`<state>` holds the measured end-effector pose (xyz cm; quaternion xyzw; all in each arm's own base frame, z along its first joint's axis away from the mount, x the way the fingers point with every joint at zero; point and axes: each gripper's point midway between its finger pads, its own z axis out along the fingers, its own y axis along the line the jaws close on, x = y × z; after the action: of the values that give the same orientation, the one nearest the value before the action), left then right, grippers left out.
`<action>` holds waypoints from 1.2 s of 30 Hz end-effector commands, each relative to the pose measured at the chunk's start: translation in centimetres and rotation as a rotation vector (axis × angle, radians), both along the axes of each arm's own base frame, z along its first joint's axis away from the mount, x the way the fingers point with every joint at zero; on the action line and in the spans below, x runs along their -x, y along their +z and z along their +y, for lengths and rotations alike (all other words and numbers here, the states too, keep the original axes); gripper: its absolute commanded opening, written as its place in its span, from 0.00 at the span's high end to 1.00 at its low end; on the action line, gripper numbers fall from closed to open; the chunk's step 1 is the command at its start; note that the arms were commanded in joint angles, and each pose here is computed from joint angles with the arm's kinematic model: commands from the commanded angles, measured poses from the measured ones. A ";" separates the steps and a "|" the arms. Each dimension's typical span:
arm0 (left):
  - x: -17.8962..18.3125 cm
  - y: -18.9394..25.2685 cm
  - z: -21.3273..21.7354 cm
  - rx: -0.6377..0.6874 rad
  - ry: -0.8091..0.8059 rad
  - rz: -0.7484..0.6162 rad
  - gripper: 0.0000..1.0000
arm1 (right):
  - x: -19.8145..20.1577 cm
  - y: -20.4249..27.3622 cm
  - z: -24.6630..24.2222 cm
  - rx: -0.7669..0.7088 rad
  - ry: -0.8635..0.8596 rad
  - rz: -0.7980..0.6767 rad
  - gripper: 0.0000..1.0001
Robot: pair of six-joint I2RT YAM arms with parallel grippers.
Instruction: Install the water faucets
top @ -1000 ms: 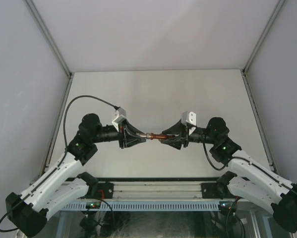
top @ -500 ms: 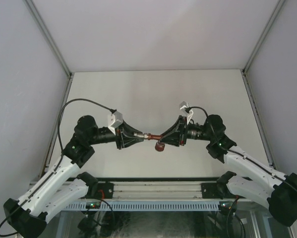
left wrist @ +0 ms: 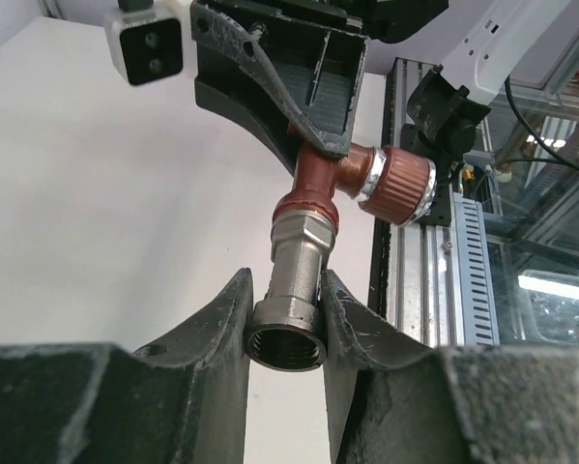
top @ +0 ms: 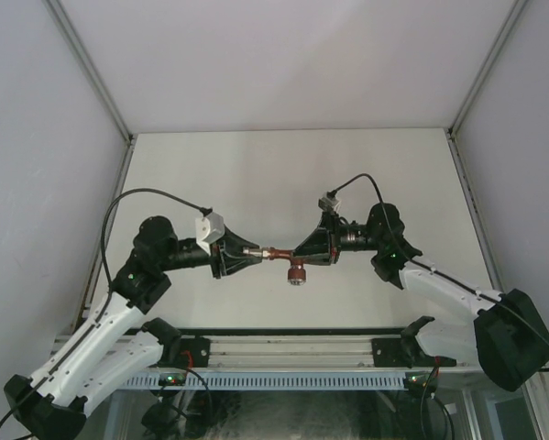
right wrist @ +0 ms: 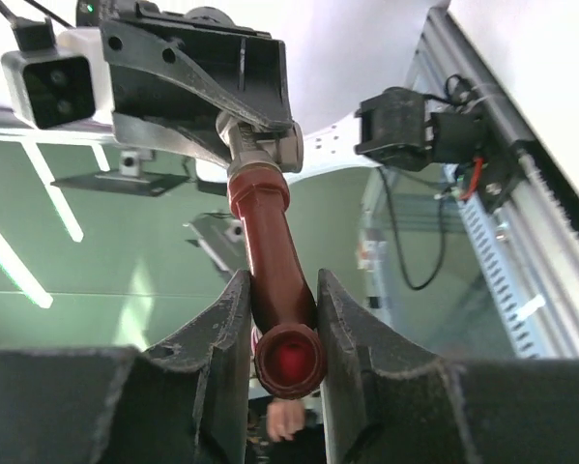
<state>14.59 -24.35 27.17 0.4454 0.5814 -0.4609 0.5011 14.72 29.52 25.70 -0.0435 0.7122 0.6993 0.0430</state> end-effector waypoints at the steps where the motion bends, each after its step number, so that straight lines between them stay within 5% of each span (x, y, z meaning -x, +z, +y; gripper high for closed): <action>1: 0.1 2.9 0.0 0.055 -0.014 -0.160 1.00 | -1.2 4.4 1.1 -0.111 -0.063 0.201 0.97; 3: 0.2 3.0 0.0 0.058 -0.011 -0.164 1.00 | -1.3 5.0 1.1 -0.130 -0.076 0.188 0.93; 8: 0.7 3.5 0.0 0.077 -0.020 -0.136 1.00 | -2.6 2.8 0.5 -0.038 -0.199 0.081 0.44; 14: 1.2 4.1 -0.1 0.115 -0.036 -0.106 1.00 | -4.1 3.7 -1.0 -0.014 -0.346 -0.223 0.10; 20: 1.2 4.5 0.0 0.128 -0.025 -0.091 1.00 | -5.3 4.9 -3.9 0.072 -0.520 -0.638 0.00; 25: 1.1 4.8 -0.1 0.138 -0.015 -0.063 1.00 | -4.8 7.0 -7.2 0.197 -0.590 -1.276 0.00; 29: 0.5 4.9 -0.3 0.137 0.006 0.001 1.00 | -4.2 7.9 -9.0 0.323 -0.561 -1.732 0.00; 32: -0.2 4.4 -0.4 0.106 0.035 0.092 1.00 | -3.3 6.1 -8.8 0.395 -0.368 -2.037 0.00; 36: 0.4 5.1 -0.7 0.124 -0.026 0.212 1.00 | -2.9 4.4 -8.3 0.450 -0.209 -2.248 0.02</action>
<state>14.76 -24.94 28.19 0.3879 0.6138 -0.5057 0.4659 17.49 21.20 31.65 -0.4581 0.4729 0.2539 0.7085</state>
